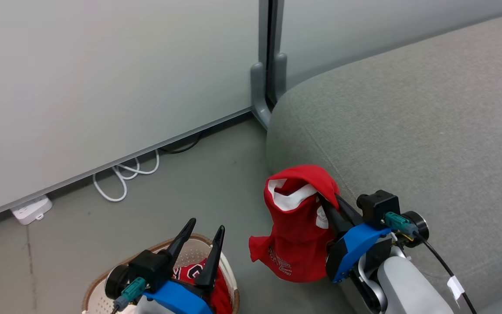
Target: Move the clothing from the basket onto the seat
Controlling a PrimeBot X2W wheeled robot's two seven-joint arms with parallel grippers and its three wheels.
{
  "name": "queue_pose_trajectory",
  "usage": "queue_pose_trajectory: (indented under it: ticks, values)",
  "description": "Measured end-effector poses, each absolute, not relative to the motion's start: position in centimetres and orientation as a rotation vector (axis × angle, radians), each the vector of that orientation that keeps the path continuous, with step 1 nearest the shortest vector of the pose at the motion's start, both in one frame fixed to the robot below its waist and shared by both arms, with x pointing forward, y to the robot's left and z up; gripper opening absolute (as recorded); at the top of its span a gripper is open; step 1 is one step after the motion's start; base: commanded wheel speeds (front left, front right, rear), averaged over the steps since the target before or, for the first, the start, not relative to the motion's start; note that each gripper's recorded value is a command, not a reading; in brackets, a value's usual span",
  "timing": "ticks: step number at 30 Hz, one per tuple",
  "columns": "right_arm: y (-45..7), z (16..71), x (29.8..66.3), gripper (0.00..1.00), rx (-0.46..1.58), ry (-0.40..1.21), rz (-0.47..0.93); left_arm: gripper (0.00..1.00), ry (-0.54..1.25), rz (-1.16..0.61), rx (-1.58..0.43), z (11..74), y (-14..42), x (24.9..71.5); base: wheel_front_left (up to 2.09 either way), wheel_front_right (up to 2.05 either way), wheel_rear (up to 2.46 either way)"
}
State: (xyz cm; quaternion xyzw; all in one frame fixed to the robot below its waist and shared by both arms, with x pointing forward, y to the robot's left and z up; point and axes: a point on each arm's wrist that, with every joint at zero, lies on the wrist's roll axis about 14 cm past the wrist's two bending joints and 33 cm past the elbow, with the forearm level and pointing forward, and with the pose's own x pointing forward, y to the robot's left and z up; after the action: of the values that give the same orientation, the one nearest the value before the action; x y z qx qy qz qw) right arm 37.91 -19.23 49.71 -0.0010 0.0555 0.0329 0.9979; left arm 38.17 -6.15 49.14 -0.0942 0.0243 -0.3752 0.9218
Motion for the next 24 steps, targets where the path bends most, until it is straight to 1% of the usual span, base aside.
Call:
queue_pose_trajectory:
  ticks: [6, 15, 21, 24]
  values:
    - [-21.9, 49.6, 36.4, 0.00, 0.004, 0.113, -0.014, 1.00, 0.062, -0.852, -0.197, 48.9, -8.9, 37.6, 0.00, 0.00, 0.00]
    - [-23.9, 49.4, 34.9, 0.00, 0.007, 0.118, -0.080, 1.00, 0.065, -0.921, -0.191, 48.9, -11.2, 37.0, 0.00, 0.00, 0.00]
    - [-24.3, 49.0, 34.8, 0.00, 0.017, 0.128, -0.095, 1.00, 0.069, -0.929, -0.192, 48.7, -11.4, 36.9, 0.00, 0.00, 0.00]
    - [-25.0, 49.5, 35.6, 0.00, 0.016, 0.125, -0.107, 1.00, 0.070, -0.926, -0.192, 48.5, -11.3, 37.3, 0.00, 0.00, 0.00]
